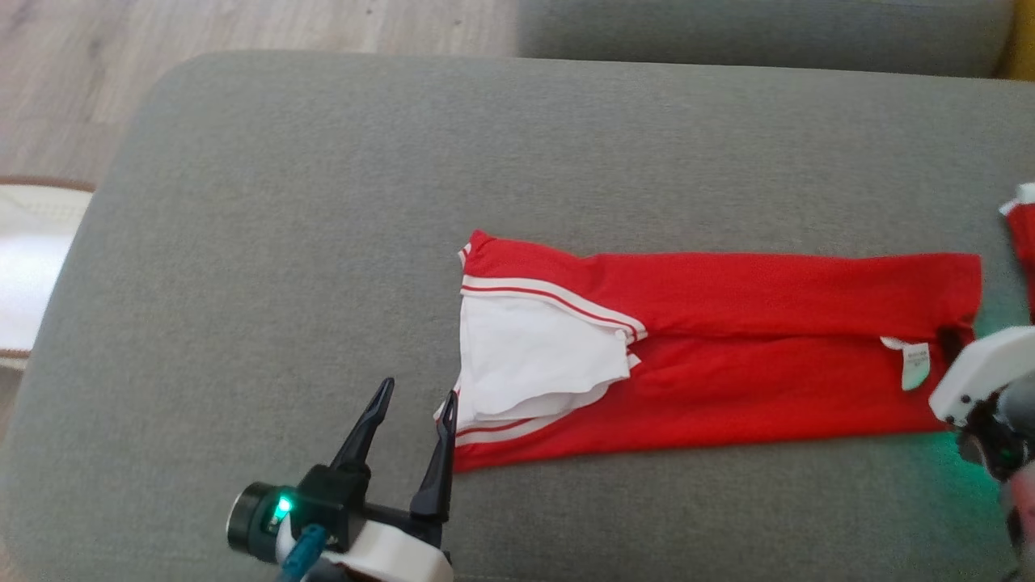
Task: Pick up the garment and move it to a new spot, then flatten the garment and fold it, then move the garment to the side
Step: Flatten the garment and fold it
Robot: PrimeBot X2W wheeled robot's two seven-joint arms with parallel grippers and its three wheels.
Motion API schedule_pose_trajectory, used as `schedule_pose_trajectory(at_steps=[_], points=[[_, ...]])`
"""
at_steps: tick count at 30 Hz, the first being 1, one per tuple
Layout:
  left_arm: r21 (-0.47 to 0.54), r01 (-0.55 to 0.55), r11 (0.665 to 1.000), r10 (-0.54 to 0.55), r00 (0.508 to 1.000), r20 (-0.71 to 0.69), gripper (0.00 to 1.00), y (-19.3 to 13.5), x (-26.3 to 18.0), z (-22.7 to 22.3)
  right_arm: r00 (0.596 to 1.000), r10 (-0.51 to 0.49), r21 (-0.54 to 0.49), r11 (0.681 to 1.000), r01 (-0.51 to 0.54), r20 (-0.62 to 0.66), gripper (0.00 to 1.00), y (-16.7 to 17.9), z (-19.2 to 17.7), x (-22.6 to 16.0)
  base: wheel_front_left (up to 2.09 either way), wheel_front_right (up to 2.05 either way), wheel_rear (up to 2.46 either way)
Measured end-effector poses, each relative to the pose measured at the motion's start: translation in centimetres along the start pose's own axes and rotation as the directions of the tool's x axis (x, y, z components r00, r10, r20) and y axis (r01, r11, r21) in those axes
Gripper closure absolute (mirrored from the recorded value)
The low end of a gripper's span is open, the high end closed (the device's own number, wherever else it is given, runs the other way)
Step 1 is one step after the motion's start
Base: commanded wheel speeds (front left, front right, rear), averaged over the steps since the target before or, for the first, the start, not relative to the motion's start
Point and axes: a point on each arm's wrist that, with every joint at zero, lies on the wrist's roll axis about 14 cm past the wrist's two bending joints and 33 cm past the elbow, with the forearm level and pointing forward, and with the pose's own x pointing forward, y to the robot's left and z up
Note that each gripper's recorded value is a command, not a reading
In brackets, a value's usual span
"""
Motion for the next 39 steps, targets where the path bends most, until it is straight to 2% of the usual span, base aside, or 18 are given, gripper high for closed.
schedule_pose_trajectory(at_steps=[3,9,13,18,24,28,29,39], points=[[0.003,0.031,1.0,-0.031,1.0,0.004,0.0,-0.6,0.4,0.1,0.998,-0.039,-0.022,0.999,0.04,0.04,1.0,-2.4,0.3,-1.3,0.0,0.0,0.0],[0.006,0.077,0.997,-0.077,0.997,0.008,0.0,-1.7,1.1,0.1,0.984,-0.11,-0.04,0.992,0.117,0.141,1.0,-6.5,3.6,-3.7,0.0,0.0,0.0],[0.006,0.094,0.996,-0.094,0.996,0.012,0.0,-2.1,1.4,0.2,0.975,-0.11,-0.042,0.992,0.12,0.191,1.0,-7.1,5.6,-5.1,0.0,0.0,0.0],[0.006,0.114,0.993,-0.114,0.993,0.022,0.0,-2.7,1.3,0.5,0.959,0.034,0.003,0.999,-0.037,0.281,1.0,-2.2,8.5,-6.5,0.0,0.0,0.0],[0.0,0.111,0.994,-0.111,0.993,0.028,0.0,-2.7,0.7,0.6,0.949,0.181,-0.027,0.983,-0.18,0.256,1.0,3.0,7.1,-7.7,0.0,0.0,0.0],[-0.001,0.086,0.996,-0.086,0.996,0.033,0.0,-2.0,0.3,0.7,0.929,0.282,-0.038,0.959,-0.282,0.241,1.0,7.3,6.1,-8.3,0.0,0.0,0.0],[-0.001,0.086,0.996,-0.086,0.996,0.033,0.0,-2.0,0.3,0.7,0.929,0.282,-0.038,0.959,-0.282,0.241,1.0,7.3,6.1,-8.3,0.0,0.0,0.0],[-0.001,0.013,1.0,-0.013,0.998,0.056,0.0,-0.1,-1.8,1.2,0.867,0.477,-0.027,0.878,-0.478,0.148,1.0,17.1,2.0,-9.3,0.0,0.0,0.0]])
